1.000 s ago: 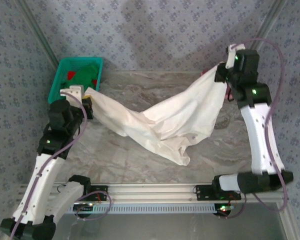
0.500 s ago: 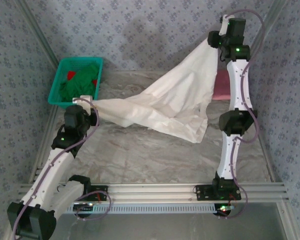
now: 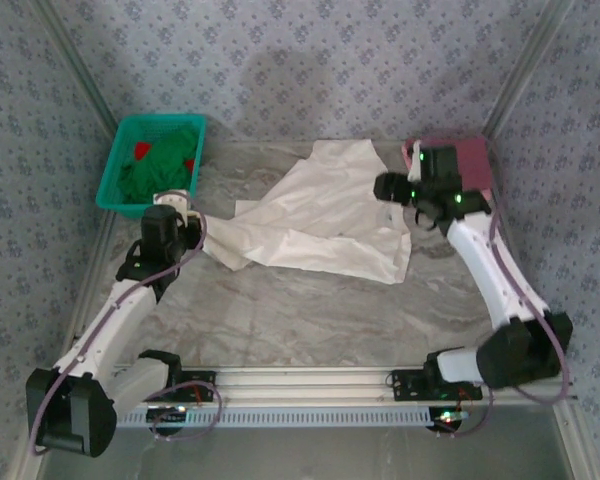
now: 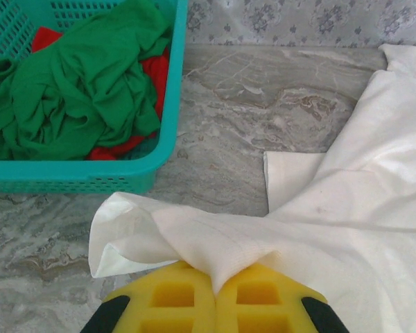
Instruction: Fold and stack the t-shirts
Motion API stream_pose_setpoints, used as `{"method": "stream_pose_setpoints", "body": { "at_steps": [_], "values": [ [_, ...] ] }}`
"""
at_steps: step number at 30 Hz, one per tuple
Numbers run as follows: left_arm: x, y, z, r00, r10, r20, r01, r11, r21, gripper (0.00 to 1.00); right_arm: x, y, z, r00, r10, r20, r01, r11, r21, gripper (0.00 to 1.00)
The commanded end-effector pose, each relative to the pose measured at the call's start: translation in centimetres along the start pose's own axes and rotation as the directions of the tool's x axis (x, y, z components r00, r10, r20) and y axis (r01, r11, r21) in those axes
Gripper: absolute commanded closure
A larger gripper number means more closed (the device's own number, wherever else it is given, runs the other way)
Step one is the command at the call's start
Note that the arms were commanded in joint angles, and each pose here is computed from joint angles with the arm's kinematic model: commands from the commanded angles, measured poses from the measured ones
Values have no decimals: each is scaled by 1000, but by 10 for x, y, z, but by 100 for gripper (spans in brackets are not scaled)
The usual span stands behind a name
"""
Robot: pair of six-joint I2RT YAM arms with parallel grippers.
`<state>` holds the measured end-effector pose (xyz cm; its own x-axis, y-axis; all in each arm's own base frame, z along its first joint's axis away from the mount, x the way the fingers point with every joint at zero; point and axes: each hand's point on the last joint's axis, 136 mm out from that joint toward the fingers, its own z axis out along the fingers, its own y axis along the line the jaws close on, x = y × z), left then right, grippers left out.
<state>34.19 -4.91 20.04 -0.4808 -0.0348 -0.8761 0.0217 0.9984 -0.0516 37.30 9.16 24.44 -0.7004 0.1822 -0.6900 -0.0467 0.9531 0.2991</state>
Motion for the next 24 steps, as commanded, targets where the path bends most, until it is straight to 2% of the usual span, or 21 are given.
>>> {"method": "stream_pose_setpoints", "body": {
  "at_steps": [1, 4, 7, 9, 11, 13, 15, 17, 19, 23, 24],
  "values": [
    [4, 4, 3, 999, -46, -1, 46, 999, -12, 100, 77, -40, 21, 973, 159, -167, -140, 983, 118, 33],
    [8, 1, 2, 998, -68, 1, 68, 998, 7, 100, 123, -51, 25, 951, 201, -234, -174, 976, 132, 36],
    [12, 1, 6, 996, -85, -7, 85, 996, 7, 100, 148, -47, 42, 923, 193, -334, -170, 981, 97, 41],
    [12, 0, 8, 995, -95, -15, 95, 995, 10, 100, 154, -48, 52, 908, 201, -369, -178, 979, 94, 43],
    [13, -2, 10, 995, -99, -19, 100, 995, 19, 100, 151, -60, 61, 914, 215, -345, -179, 975, 133, 49],
    [15, -2, 12, 995, -101, -25, 101, 995, 18, 100, 142, -65, 75, 926, 218, -309, -193, 975, 108, 55],
    [18, -2, 14, 994, -100, -37, 101, 995, 14, 100, 144, -68, 89, 920, 211, -331, -184, 977, 112, 56],
    [19, -2, 15, 994, -98, -44, 99, 995, 14, 100, 149, -70, 99, 907, 201, -370, -170, 979, 114, 62],
    [17, -2, 15, 994, -103, -43, 104, 995, 13, 100, 147, -72, 104, 912, 203, -358, -171, 978, 120, 65],
    [13, -1, 15, 994, -103, -45, 104, 995, 3, 100, 131, -67, 101, 926, 187, -329, -164, 982, 96, 95],
    [11, -1, 15, 993, -106, -45, 106, 994, 1, 100, 126, -64, 97, 927, 181, -327, -161, 983, 88, 100]
  ]
}}
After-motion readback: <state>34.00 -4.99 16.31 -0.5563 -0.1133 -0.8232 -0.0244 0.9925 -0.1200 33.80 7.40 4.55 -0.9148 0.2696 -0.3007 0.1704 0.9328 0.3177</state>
